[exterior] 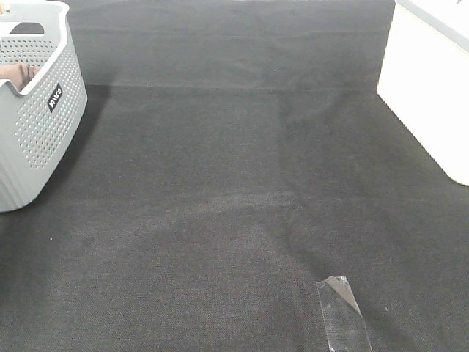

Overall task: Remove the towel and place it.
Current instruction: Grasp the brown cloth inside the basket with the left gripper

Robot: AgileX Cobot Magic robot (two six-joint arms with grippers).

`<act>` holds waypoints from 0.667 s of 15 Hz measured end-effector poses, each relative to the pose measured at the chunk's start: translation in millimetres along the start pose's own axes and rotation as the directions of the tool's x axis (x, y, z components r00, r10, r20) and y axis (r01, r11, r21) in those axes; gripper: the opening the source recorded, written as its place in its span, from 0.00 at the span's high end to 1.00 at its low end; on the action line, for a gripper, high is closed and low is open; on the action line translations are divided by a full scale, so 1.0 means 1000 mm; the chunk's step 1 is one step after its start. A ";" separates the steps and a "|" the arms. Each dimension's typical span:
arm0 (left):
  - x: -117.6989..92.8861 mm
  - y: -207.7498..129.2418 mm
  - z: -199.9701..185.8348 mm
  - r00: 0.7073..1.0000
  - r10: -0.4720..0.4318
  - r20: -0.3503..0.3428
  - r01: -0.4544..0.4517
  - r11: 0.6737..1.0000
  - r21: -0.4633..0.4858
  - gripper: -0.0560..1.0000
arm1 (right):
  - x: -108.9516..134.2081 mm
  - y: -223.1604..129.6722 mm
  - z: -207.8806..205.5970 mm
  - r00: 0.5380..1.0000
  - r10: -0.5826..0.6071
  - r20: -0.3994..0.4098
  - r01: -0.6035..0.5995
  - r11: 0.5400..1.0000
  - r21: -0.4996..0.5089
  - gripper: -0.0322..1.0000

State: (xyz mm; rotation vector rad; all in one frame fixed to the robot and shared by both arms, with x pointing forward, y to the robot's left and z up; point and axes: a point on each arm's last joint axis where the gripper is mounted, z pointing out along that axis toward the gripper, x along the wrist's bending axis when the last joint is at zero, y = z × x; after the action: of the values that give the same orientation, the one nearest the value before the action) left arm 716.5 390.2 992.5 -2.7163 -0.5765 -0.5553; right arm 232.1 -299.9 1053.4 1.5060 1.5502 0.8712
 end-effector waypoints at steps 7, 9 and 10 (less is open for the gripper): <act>-0.001 0.002 -0.001 0.985 -0.174 0.007 0.174 0.985 0.005 0.95 | 0.000 0.000 0.000 1.000 0.000 0.000 0.000 1.000 0.000 0.29; 0.001 0.007 -0.021 0.986 -0.163 -0.032 0.163 0.987 -0.009 0.95 | 0.000 0.000 0.000 1.000 0.000 0.000 0.000 1.000 0.000 0.29; 0.003 0.011 -0.039 0.984 -0.168 -0.064 0.166 0.986 -0.028 0.95 | 0.000 0.000 0.000 1.000 0.000 0.000 0.000 1.000 0.000 0.29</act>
State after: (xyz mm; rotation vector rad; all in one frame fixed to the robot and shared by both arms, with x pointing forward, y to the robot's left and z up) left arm 711.8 366.8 1025.4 -2.6749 -0.7902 -0.6944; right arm 232.1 -299.9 1053.4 1.5060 1.5502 0.8712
